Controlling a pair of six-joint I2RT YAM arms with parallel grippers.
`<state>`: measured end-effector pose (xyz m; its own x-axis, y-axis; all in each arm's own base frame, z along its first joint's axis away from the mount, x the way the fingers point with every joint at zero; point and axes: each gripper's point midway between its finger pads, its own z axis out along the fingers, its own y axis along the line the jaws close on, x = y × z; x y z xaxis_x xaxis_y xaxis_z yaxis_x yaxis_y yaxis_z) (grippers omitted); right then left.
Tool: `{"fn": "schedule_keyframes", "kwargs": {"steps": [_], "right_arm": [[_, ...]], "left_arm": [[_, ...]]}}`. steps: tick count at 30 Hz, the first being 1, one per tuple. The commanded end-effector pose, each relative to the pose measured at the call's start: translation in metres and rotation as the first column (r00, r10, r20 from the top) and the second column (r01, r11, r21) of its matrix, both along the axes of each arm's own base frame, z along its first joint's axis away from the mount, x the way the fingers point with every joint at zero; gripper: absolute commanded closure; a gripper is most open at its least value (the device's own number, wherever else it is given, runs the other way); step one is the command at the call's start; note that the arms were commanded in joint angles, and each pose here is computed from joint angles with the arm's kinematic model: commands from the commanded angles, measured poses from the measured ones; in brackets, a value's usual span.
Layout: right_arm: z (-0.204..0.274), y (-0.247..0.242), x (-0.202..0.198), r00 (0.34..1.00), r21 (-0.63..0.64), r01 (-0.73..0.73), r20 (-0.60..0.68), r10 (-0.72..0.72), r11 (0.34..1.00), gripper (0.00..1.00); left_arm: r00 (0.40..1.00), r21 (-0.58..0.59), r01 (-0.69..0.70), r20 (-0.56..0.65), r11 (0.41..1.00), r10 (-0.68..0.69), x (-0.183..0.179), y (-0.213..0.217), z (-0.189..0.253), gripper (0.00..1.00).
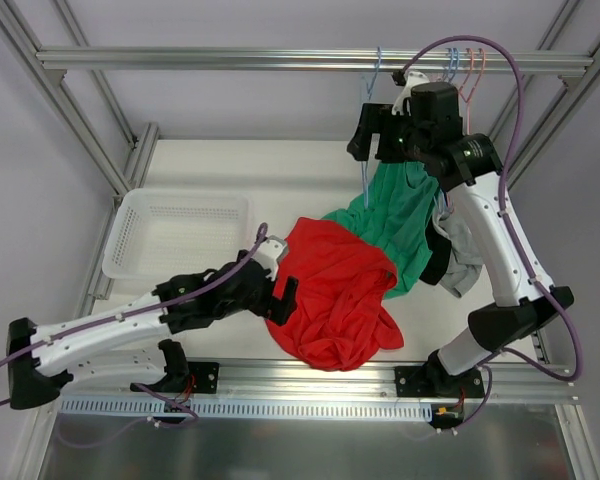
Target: Remove the tank top from the hanger
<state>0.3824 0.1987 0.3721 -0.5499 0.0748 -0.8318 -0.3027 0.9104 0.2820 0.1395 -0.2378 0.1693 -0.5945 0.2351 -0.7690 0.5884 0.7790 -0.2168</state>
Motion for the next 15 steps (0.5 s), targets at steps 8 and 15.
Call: {"fn": "schedule_keyframes", "kwargs": {"steps": [8,15], "right_arm": [[0.044,-0.045,-0.107,0.983,0.029,-0.065,0.176,0.059,0.997,0.01],[0.027,-0.087,-0.176,0.97,-0.001,-0.036,0.242,0.035,0.999,0.0]], "left_arm": [[0.982,0.114,0.062,-0.187,0.992,-0.04,0.016,-0.094,-0.044,0.01],[0.921,0.156,0.183,-0.371,0.971,-0.114,-0.017,-0.146,-0.105,0.01]]}}
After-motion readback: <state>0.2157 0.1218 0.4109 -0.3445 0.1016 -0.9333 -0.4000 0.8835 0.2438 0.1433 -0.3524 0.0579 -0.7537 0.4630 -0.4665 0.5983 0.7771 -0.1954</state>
